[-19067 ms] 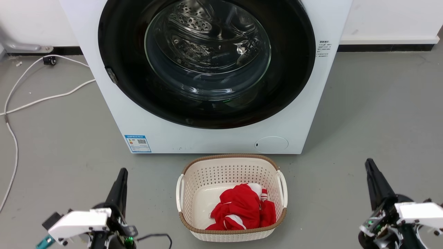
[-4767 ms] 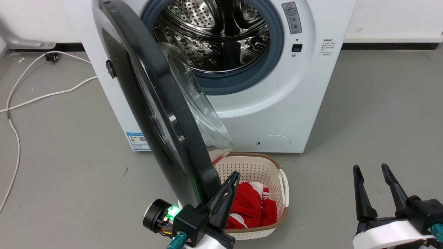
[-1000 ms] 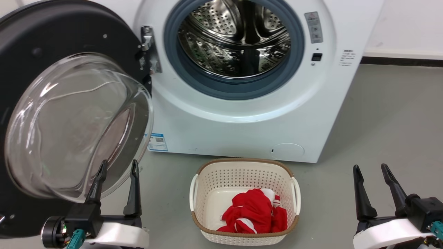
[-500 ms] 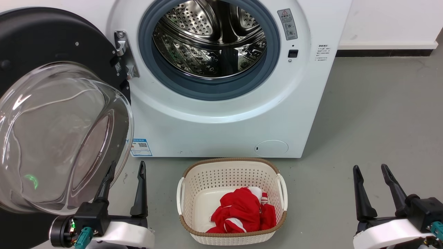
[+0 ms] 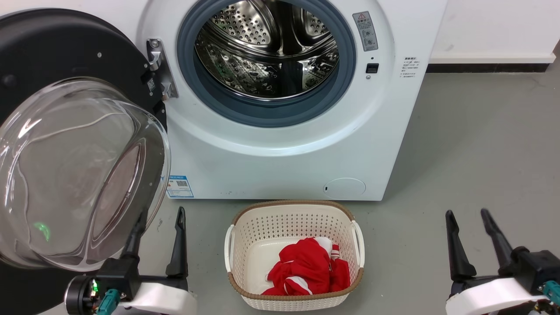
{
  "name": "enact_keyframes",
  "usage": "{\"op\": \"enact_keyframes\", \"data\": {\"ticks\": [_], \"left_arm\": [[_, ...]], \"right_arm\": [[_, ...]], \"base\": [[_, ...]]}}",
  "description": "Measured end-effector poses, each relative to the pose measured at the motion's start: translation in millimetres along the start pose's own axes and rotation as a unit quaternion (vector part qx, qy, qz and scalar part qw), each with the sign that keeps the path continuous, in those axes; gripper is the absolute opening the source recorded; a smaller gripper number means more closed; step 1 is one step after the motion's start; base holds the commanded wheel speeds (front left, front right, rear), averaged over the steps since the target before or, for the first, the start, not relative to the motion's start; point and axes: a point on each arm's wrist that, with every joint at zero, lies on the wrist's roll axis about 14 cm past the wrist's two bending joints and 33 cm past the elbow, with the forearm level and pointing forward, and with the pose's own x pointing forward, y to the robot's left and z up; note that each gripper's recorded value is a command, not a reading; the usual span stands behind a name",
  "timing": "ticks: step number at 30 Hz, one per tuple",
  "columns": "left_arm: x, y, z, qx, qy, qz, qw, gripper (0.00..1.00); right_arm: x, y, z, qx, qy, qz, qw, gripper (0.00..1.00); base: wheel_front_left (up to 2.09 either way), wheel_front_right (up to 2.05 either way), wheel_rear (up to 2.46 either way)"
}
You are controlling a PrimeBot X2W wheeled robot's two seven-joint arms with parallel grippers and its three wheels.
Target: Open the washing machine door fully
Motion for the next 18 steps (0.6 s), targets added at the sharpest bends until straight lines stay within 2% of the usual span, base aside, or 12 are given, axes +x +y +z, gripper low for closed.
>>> {"op": "enact_keyframes", "data": {"ticks": [1, 5, 18], "left_arm": [[-0.5, -0.3, -1.5, 0.0, 0.002, 0.0, 1.0, 0.0], [-9.1, 1.6, -20.9, -0.013, 0.037, 0.007, 0.999, 0.0], [-8.8, 13.7, -32.9, -0.137, 0.064, 0.047, 0.987, 0.0]], "right_arm": [[-0.4, -0.1, -1.6, 0.0, 0.002, 0.0, 1.0, 0.0], [-7.1, -1.6, -17.8, 0.012, 0.028, -0.005, 1.0, 0.0], [-5.5, -7.9, -25.8, 0.138, 0.04, -0.028, 0.989, 0.0]], "base": [[0.0, 0.0, 0.0], [0.0, 0.0, 0.0], [0.0, 0.0, 0.0]]}}
